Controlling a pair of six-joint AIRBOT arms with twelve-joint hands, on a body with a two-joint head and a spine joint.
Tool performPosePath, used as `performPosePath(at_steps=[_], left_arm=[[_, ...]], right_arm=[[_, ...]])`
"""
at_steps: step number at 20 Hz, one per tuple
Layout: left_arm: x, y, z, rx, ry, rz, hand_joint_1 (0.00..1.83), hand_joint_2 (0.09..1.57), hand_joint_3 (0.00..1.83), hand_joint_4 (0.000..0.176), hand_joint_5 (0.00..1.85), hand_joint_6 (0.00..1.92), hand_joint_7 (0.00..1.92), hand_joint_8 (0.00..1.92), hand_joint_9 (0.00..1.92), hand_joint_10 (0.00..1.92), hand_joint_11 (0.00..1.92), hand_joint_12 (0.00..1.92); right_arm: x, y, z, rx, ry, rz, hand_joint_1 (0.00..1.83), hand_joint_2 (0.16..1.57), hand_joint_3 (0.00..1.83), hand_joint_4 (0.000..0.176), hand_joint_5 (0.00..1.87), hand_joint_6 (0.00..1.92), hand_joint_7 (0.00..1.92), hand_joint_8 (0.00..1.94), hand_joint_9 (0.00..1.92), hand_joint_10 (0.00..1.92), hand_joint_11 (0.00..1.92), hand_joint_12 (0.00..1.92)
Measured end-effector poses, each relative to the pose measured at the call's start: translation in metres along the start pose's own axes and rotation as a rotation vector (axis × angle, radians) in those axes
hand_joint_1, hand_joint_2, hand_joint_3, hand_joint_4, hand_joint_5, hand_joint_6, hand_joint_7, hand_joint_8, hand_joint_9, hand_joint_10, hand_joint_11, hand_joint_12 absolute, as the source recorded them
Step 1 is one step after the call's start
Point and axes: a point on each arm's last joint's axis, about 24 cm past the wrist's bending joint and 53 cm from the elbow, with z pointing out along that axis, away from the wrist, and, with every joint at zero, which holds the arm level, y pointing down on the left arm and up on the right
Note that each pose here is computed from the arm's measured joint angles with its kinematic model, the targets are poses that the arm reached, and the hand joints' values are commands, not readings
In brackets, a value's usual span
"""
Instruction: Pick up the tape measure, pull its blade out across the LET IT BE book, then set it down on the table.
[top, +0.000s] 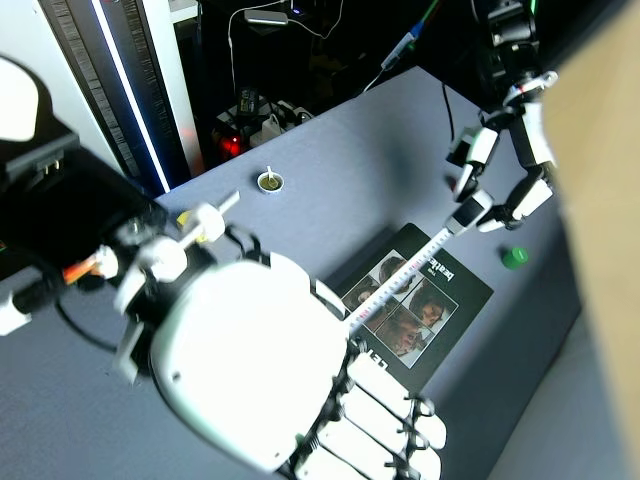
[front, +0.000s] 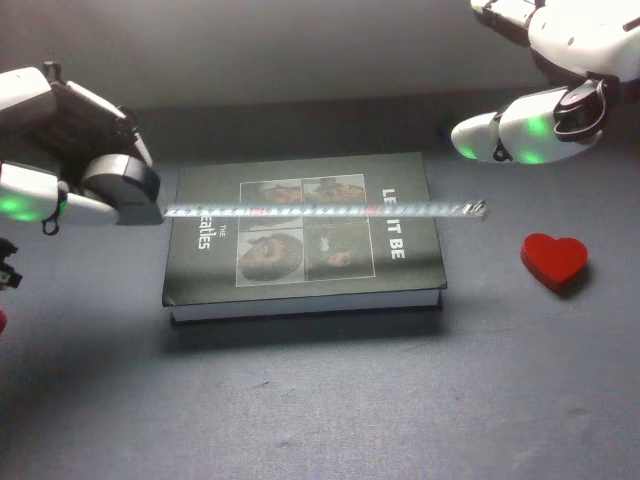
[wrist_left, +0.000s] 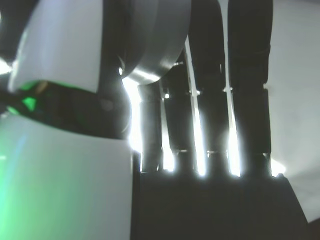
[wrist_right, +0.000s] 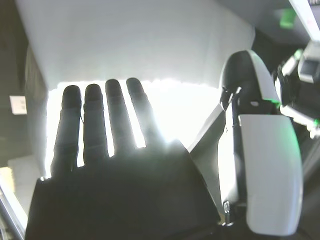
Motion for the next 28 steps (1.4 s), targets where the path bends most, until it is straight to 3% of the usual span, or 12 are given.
performPosePath(at_steps=[5,8,11,14,17,28], left_arm=[[-0.011,0.018,0.007,-0.014,-0.018,0.012,1.40,1.04,0.00,0.000,1.01,0.71,1.21,0.50,1.13,0.98,1.15,0.71],[-0.015,0.032,0.004,-0.039,-0.020,0.002,1.40,1.04,0.00,0.000,1.01,0.70,1.21,0.51,1.13,0.98,1.16,0.71],[-0.016,0.036,0.002,-0.044,-0.014,0.008,1.39,1.05,0.00,0.000,0.99,0.71,1.20,0.53,1.12,0.99,1.15,0.71],[-0.015,0.044,-0.003,-0.051,-0.017,-0.015,1.39,1.05,0.00,0.000,0.99,0.72,1.20,0.54,1.12,1.00,1.15,0.71],[-0.011,0.052,-0.006,-0.065,-0.006,-0.020,1.39,1.05,0.00,0.000,0.98,0.72,1.20,0.54,1.12,1.00,1.16,0.71],[-0.007,0.055,-0.008,-0.062,-0.004,-0.035,1.39,1.05,0.00,0.000,0.97,0.75,1.19,0.55,1.13,0.98,1.16,0.71]], right_arm=[[0.023,0.031,-0.011,-0.031,0.050,0.045,0.16,1.08,0.01,0.000,0.03,0.00,0.03,0.00,0.00,0.00,0.00,0.32],[0.028,0.038,-0.014,-0.026,0.054,0.069,0.16,1.10,0.01,0.000,0.03,0.00,0.03,0.00,0.00,0.00,0.00,0.34],[0.034,0.036,-0.014,-0.008,0.059,0.087,0.16,1.10,0.00,0.000,0.04,0.00,0.04,0.00,0.00,0.00,0.00,0.38],[0.052,0.038,-0.015,-0.018,0.084,0.074,0.16,1.10,0.00,0.000,0.05,0.00,0.05,0.00,0.00,0.00,0.00,0.39],[0.050,0.043,-0.015,-0.037,0.068,0.066,0.17,1.10,0.00,0.000,0.05,0.00,0.06,0.00,0.01,0.00,0.00,0.43],[0.059,0.053,-0.016,-0.083,0.088,0.046,0.17,1.08,0.00,0.000,0.08,0.01,0.09,0.01,0.03,0.01,0.00,0.44]])
